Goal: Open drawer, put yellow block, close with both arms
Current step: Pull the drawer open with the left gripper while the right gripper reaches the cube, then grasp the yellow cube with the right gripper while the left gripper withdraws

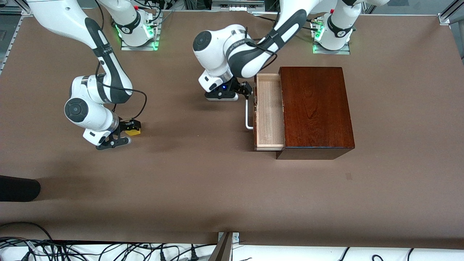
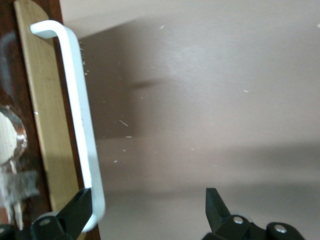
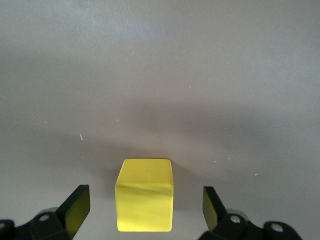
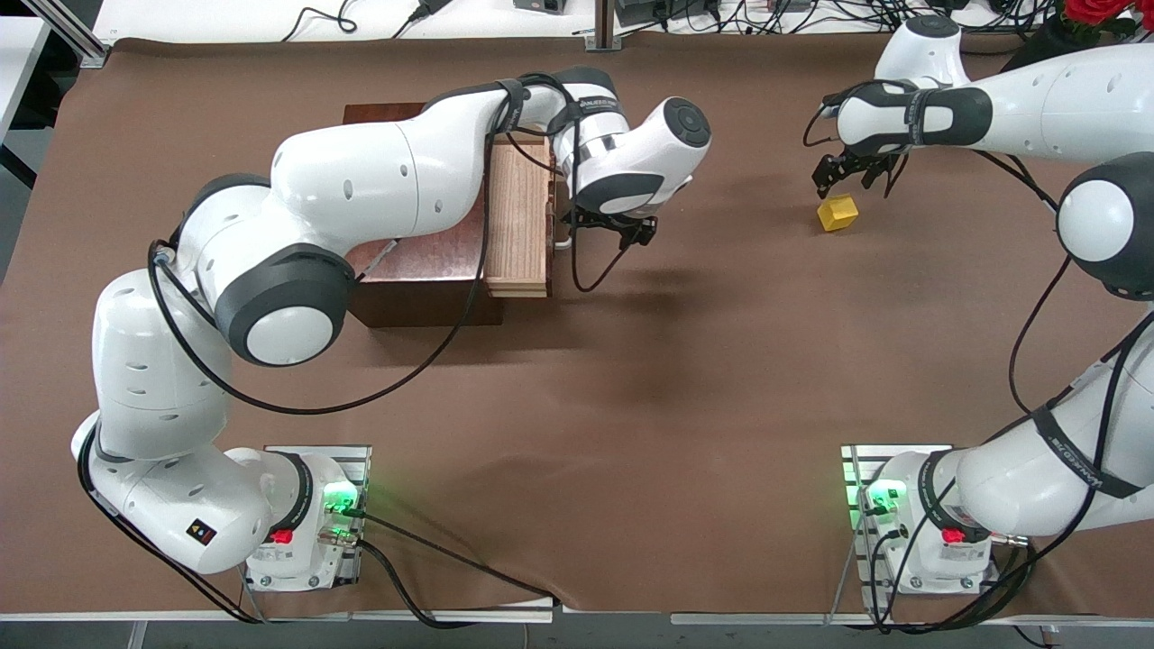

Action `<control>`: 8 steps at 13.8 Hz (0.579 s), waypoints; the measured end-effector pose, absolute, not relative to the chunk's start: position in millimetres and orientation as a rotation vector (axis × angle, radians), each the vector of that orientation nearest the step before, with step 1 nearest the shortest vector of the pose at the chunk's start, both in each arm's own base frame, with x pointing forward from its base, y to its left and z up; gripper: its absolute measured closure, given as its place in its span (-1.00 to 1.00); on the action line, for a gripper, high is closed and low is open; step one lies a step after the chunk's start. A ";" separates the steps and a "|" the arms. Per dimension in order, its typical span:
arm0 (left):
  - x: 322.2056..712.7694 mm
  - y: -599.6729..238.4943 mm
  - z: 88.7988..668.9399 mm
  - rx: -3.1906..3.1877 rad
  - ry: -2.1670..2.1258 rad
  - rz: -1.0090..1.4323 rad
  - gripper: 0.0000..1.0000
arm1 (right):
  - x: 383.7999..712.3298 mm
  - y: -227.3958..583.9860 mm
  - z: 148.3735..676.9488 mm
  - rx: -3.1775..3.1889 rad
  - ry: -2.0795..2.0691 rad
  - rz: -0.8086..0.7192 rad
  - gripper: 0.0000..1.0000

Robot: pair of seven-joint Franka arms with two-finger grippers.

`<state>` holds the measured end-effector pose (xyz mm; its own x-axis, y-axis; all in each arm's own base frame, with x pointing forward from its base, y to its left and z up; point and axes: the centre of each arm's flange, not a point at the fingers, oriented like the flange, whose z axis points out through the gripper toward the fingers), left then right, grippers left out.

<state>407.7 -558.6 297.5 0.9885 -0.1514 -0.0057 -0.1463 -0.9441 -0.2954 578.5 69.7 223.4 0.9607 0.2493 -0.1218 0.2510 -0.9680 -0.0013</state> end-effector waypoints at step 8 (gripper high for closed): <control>500.8 -470.0 455.7 -2.859 0.296 0.111 -1.00 | 562.2 64.9 199.5 3.096 0.425 -0.163 -0.52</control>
